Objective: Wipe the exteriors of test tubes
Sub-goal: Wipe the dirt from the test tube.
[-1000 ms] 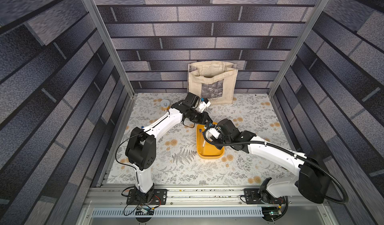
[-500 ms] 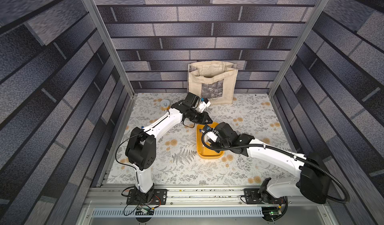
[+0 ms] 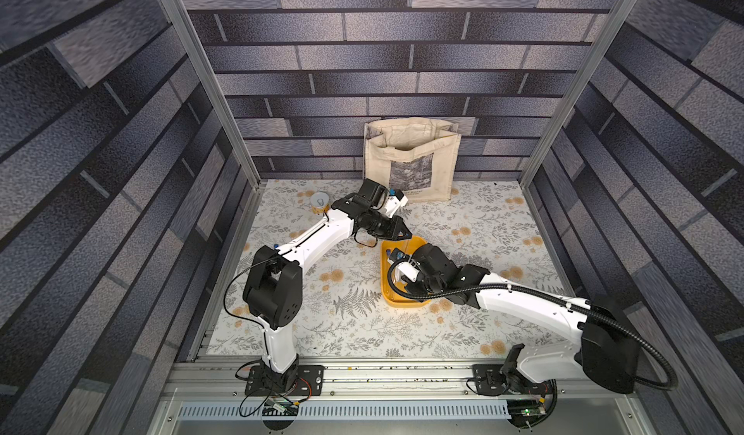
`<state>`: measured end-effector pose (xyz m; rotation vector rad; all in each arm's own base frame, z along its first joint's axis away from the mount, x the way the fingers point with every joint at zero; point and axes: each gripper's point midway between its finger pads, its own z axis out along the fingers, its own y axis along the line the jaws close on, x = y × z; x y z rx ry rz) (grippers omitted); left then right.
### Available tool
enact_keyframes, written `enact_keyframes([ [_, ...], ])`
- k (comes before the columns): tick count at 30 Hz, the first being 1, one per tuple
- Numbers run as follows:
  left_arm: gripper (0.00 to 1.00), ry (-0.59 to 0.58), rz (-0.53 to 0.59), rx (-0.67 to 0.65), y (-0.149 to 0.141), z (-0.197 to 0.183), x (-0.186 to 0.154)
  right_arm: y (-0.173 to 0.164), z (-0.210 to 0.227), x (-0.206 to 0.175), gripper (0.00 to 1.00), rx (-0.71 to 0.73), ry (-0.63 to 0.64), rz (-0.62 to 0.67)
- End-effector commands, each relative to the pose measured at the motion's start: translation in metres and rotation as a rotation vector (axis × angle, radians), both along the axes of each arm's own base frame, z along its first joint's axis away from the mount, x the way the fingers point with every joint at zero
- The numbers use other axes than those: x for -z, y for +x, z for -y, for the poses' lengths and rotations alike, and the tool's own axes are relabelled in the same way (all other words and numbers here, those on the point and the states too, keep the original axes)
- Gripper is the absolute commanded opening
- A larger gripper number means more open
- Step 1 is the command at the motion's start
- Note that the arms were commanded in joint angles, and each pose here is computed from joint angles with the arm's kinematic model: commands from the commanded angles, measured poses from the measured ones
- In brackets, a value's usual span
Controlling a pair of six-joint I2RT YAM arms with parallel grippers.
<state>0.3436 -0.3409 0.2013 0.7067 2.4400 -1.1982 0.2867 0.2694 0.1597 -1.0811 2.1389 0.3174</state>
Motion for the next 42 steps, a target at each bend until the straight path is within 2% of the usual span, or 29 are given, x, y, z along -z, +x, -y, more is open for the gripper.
enact_keyframes([
  [1, 0.10, -0.034, 0.018, 0.008, -0.004, 0.002, -0.019, -0.011, -0.002, 0.003, 0.00, -0.022, -0.002, 0.011],
  [28, 0.10, -0.034, 0.007, 0.004, -0.001, 0.004, -0.014, -0.070, -0.033, 0.034, 0.00, -0.137, -0.029, 0.015],
  [35, 0.10, -0.036, 0.003, 0.007, -0.002, 0.005, -0.014, -0.063, -0.031, 0.031, 0.00, -0.128, -0.061, 0.037],
  [42, 0.10, -0.043, -0.001, 0.009, -0.004, 0.005, -0.015, -0.040, -0.029, 0.020, 0.00, -0.089, -0.042, 0.038],
])
